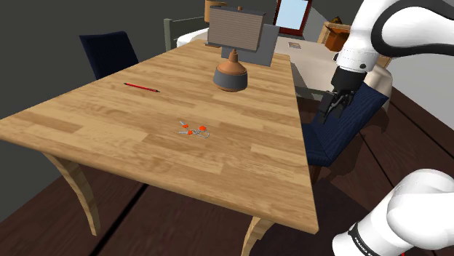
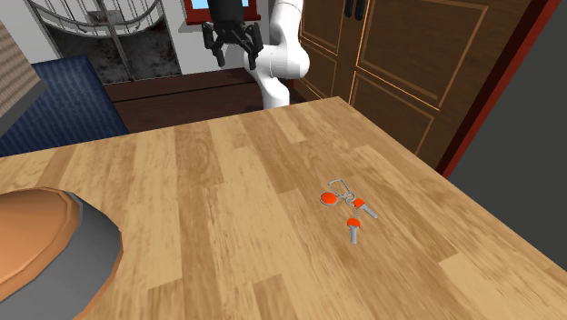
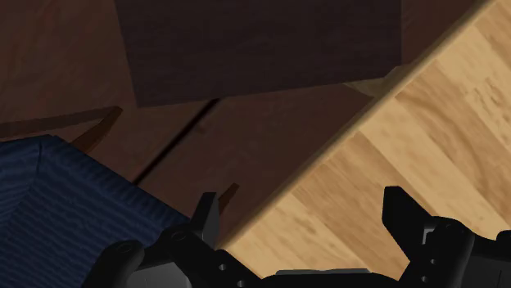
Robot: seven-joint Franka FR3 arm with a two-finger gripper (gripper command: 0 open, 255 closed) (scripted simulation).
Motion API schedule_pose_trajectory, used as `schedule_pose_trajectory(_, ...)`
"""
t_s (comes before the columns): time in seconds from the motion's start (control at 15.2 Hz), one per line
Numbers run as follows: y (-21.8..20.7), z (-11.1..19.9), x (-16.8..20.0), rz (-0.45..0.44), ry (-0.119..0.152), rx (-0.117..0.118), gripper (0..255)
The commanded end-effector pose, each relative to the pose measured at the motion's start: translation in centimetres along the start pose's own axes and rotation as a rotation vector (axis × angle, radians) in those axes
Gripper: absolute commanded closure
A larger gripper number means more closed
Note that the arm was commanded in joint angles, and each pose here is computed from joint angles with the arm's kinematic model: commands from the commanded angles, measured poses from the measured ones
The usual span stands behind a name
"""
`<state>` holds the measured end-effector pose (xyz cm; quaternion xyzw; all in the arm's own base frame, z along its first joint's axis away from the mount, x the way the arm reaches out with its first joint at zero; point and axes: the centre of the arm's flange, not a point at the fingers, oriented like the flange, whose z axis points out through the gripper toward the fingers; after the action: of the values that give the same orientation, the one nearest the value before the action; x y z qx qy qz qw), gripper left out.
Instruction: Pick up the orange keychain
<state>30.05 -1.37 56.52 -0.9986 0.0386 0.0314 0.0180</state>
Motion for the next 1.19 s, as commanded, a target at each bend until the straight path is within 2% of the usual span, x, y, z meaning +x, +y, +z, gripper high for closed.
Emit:
schedule_pose_trajectory(0.0, 0.0, 0.0, 0.0, 0.0, 0.0, 0.0, 0)
schedule_pose_trajectory(1.12, -16.9, 2.6, 14.7, -0.114, 0.023, -0.031, 0)
